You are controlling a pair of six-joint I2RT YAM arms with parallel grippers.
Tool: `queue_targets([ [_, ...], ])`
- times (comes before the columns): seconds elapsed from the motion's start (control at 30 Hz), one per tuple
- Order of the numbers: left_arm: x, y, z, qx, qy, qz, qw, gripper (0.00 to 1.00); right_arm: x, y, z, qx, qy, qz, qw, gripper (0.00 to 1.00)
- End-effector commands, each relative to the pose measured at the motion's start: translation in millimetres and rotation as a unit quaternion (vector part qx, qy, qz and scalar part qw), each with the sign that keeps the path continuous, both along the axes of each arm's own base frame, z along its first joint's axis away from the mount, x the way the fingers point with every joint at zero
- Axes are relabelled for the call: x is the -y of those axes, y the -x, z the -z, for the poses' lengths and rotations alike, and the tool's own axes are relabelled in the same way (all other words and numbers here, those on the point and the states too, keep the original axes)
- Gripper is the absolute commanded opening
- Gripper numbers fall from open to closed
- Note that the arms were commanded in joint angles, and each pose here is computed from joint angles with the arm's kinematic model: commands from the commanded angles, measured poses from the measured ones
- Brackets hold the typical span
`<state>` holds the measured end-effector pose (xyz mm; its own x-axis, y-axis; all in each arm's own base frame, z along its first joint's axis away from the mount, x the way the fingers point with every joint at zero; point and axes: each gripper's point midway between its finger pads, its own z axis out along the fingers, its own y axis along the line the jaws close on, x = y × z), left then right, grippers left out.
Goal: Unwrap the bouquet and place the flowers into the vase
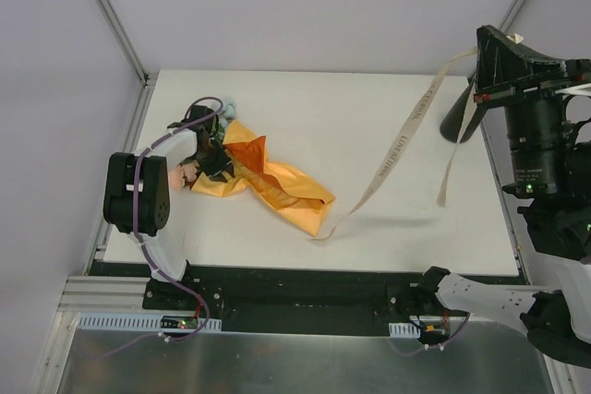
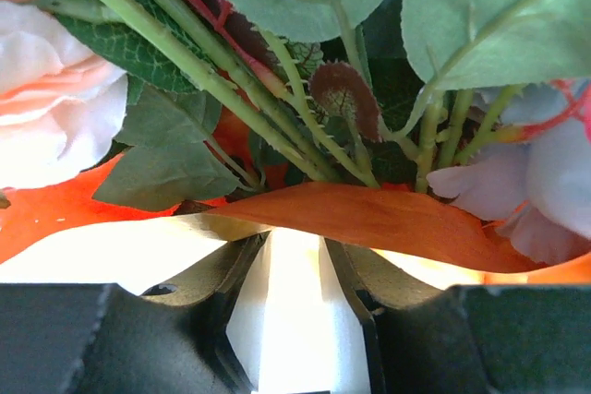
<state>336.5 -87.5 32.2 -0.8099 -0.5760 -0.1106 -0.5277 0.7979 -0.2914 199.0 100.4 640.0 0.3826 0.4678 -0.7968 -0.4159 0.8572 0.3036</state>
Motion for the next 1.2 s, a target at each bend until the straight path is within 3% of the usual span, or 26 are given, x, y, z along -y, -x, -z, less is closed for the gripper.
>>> queue_targets([
  [0.0, -6, -11, -32, 0.048, -0.018, 0.006, 0.999, 0.31, 22, -7, -25, 0.032, 0.037, 0.089, 0.995, 0.0],
  [0.43, 4, -21, -142, 0.186, 0.015, 0.036, 0.982, 0.47, 4, -39, -8, 0.04, 0.193, 0.161, 0.967, 0.0],
  [0.53, 9, -19, -160, 0.21, 0.027, 0.052, 0.976, 0.66, 0, -53, 0, 0.031, 0.211, 0.174, 0.961, 0.0],
  [0.63, 13, -12, -171, 0.228, 0.034, 0.079, 0.97, 0.99, -3, -68, 11, 0.019, 0.221, 0.179, 0.959, 0.0],
  [1.0, -21, 26, -173, 0.261, -0.06, 0.089, 0.959, 0.99, -6, -139, 29, -0.022, 0.201, 0.174, 0.964, 0.0],
  [1.17, -36, 45, -164, 0.264, -0.095, 0.076, 0.957, 0.99, 23, -168, 19, -0.022, 0.11, 0.17, 0.979, 0.0],
])
